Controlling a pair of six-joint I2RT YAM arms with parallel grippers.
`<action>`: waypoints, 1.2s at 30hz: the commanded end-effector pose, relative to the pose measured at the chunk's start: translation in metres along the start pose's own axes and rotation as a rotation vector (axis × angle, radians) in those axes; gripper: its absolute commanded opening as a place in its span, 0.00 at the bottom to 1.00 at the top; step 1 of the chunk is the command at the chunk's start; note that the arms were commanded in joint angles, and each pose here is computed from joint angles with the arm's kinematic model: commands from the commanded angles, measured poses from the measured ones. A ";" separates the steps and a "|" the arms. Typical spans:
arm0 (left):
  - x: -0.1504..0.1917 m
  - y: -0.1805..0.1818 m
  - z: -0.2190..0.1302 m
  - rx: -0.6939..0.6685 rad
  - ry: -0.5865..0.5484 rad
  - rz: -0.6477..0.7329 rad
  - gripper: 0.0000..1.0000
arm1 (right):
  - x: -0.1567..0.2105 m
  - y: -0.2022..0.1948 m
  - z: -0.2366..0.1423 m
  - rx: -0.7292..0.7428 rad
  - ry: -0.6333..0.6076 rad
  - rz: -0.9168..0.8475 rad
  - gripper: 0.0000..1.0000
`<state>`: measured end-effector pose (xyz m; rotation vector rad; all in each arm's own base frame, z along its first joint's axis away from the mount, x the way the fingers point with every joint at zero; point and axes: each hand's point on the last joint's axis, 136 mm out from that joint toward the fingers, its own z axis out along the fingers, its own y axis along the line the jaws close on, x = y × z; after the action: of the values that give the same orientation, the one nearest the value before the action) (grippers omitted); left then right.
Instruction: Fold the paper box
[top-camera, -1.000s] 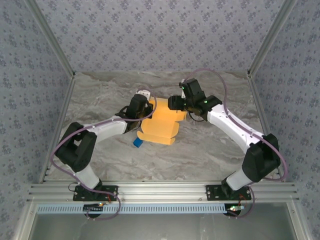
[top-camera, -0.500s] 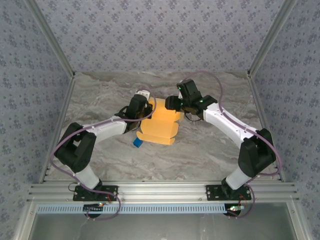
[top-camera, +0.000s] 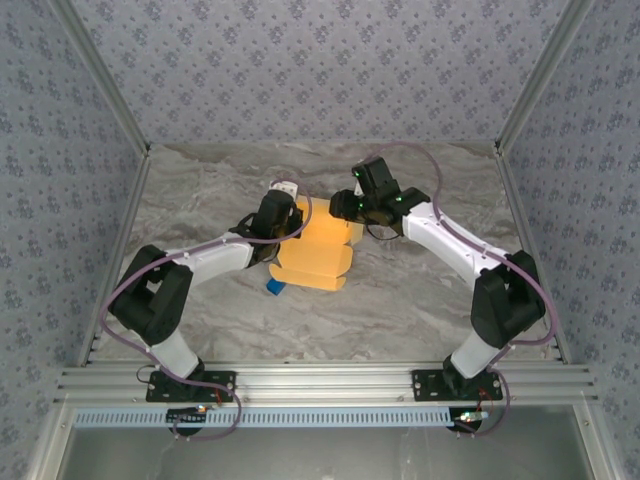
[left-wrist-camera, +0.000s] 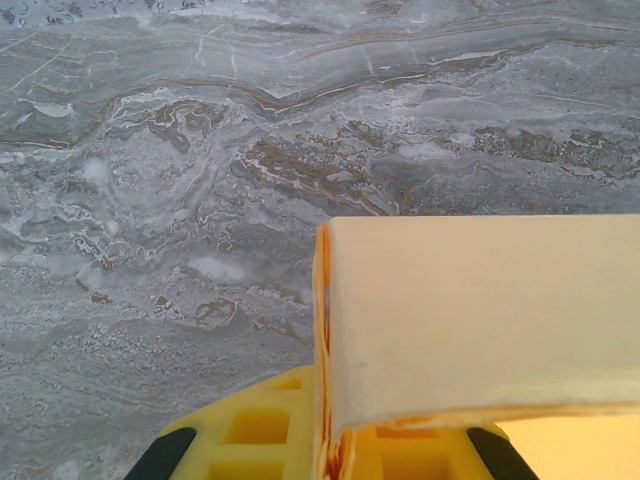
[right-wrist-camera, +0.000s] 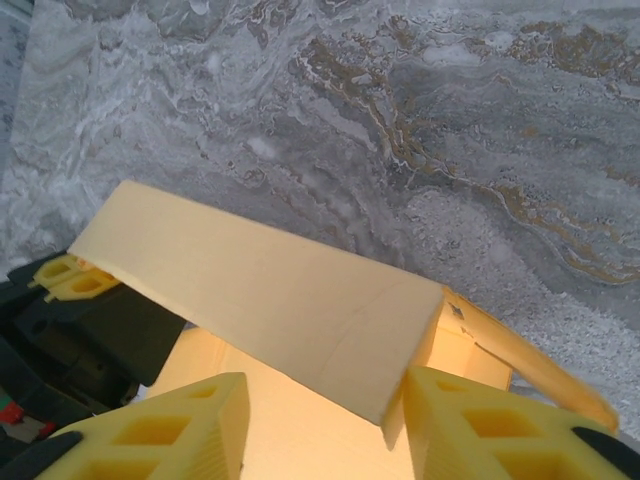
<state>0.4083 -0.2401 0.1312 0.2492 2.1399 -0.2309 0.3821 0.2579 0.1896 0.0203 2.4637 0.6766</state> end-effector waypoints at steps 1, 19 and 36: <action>-0.018 -0.012 -0.011 0.042 -0.055 -0.002 0.00 | -0.013 0.015 -0.002 -0.080 -0.023 0.051 0.41; -0.019 -0.002 -0.011 -0.019 -0.049 -0.007 0.00 | -0.027 -0.019 -0.058 0.198 -0.121 -0.159 0.52; -0.024 -0.002 -0.015 -0.018 -0.056 -0.012 0.00 | 0.020 0.001 -0.014 0.183 -0.063 -0.124 0.66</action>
<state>0.4070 -0.2400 0.1311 0.2460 2.1382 -0.2087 0.3522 0.2565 0.2006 -0.0951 2.4286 0.4231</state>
